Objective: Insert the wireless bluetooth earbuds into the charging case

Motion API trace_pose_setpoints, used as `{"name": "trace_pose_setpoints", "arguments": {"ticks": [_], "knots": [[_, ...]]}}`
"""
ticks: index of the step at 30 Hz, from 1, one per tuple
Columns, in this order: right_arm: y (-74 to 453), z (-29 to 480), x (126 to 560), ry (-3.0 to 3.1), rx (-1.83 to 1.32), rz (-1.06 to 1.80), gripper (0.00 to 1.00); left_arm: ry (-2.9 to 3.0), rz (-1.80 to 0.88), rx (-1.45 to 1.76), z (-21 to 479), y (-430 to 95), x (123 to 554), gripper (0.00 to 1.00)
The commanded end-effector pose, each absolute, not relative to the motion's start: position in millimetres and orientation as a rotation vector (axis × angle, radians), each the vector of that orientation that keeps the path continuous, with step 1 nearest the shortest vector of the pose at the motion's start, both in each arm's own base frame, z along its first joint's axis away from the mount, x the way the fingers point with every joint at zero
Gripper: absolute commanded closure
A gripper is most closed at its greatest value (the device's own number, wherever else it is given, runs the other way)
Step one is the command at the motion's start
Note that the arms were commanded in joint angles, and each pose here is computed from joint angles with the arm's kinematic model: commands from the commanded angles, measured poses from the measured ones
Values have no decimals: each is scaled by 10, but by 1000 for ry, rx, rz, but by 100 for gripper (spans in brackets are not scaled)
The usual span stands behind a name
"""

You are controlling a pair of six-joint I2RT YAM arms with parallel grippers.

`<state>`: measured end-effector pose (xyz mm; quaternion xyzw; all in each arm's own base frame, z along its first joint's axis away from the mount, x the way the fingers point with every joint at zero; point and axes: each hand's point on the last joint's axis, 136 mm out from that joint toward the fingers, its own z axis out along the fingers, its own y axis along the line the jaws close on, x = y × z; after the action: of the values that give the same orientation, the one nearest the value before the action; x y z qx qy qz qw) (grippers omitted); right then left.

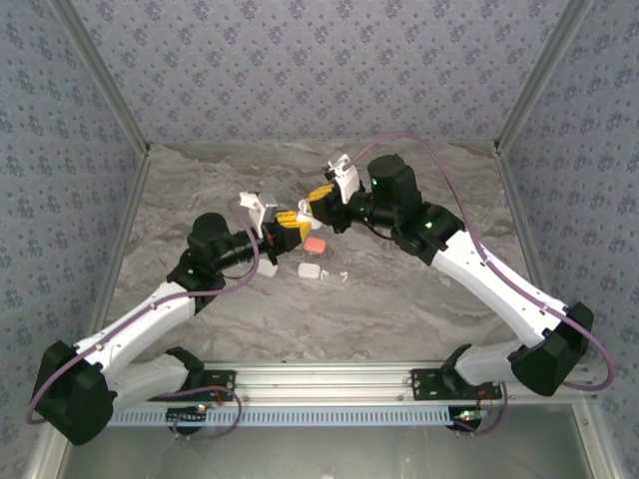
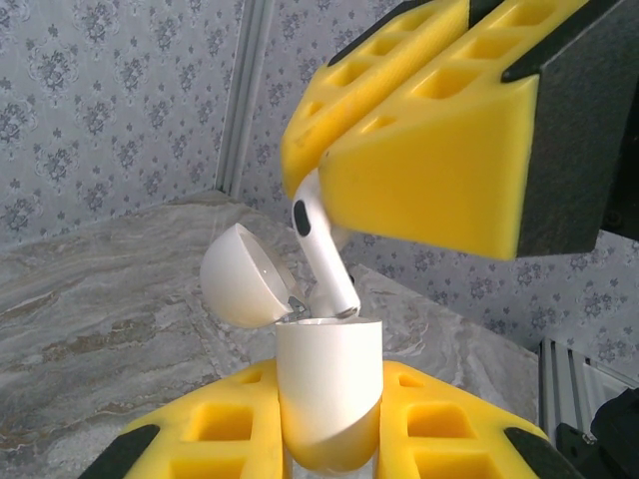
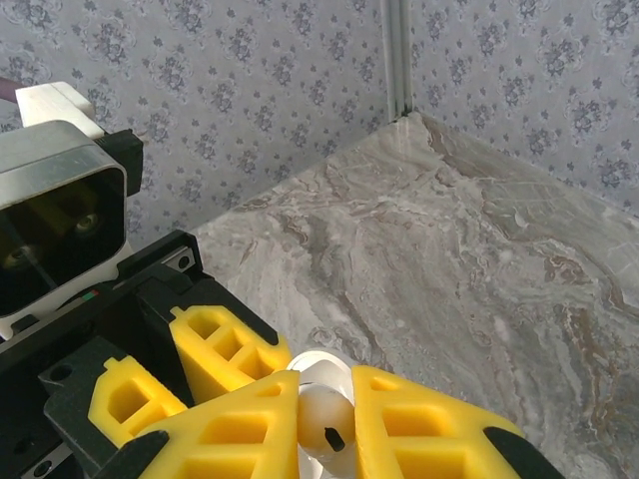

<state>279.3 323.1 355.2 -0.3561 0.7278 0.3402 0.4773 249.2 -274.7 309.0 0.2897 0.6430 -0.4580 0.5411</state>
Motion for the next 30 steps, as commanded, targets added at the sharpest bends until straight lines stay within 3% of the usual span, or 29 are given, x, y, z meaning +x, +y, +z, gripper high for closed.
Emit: {"name": "trace_pose_setpoints", "arguments": {"ticks": [1, 22, 30], "knots": [[3272, 3565, 2759, 1771, -883, 848, 81, 1429, -1113, 699, 3403, -2768, 2423, 97], [3302, 3421, 2629, 1842, -956, 947, 77, 1424, -1110, 695, 3428, -2759, 2423, 97], [3190, 3766, 2685, 1787, -899, 990, 58, 1420, -1107, 698, 3437, -2756, 2417, 97]]}}
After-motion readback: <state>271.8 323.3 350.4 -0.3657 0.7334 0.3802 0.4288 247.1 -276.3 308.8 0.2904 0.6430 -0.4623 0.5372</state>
